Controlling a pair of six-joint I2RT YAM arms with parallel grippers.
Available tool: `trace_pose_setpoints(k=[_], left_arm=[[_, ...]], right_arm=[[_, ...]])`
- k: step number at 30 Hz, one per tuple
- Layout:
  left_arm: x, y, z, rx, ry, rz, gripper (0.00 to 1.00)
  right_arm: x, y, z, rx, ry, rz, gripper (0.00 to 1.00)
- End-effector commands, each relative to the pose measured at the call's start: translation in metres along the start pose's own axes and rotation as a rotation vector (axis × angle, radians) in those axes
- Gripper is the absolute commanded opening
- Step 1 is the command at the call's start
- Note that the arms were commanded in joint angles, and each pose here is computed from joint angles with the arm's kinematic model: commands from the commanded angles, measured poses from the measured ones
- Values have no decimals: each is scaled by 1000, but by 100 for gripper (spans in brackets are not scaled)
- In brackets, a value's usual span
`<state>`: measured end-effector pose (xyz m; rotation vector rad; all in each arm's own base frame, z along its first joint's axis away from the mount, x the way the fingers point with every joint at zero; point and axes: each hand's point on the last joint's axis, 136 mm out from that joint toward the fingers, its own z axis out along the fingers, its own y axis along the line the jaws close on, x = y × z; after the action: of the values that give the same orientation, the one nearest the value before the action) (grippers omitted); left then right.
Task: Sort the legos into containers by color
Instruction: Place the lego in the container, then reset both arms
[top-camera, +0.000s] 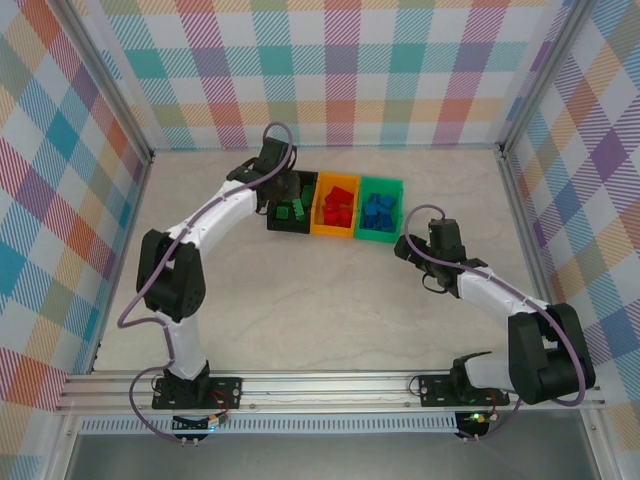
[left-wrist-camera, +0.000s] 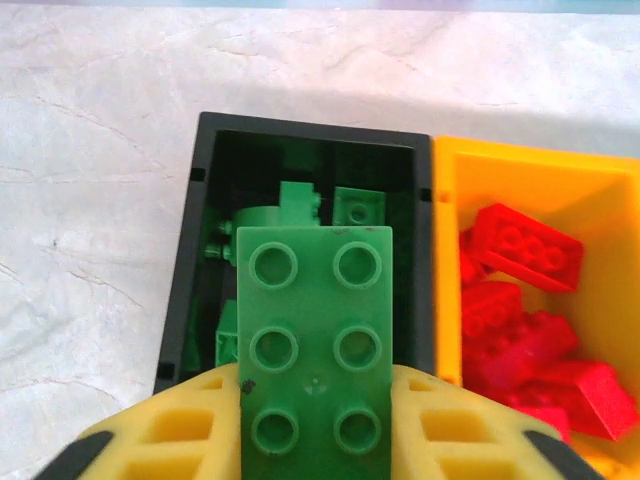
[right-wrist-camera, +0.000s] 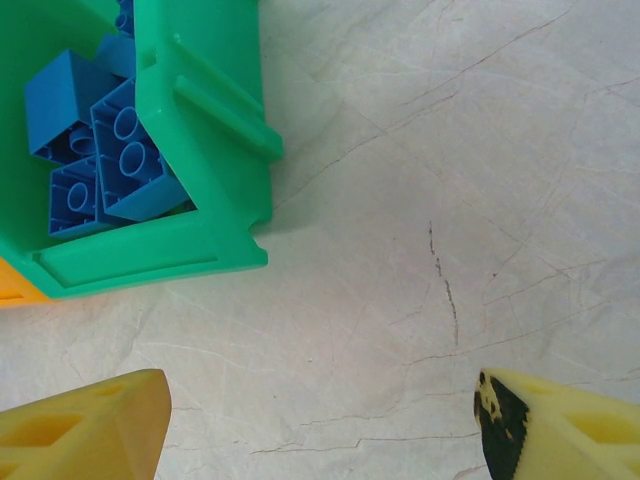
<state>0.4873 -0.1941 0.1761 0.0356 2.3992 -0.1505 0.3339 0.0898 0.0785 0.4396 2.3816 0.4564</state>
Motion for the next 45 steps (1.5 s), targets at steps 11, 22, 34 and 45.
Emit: trace_pose_setpoints(k=[11, 22, 34, 45], left_arm=[[6, 3, -20, 80, -48, -99, 64], [42, 59, -85, -24, -243, -173, 64], [87, 156, -116, -295, -359, -342, 79], [113, 205, -105, -444, -521, -272, 99]], right_arm=[[3, 0, 4, -16, 8, 18, 80], [-3, 1, 4, -3, -11, -28, 80], [-47, 10, -37, 41, -161, -169, 81], [-114, -38, -66, 331, -604, -322, 99]])
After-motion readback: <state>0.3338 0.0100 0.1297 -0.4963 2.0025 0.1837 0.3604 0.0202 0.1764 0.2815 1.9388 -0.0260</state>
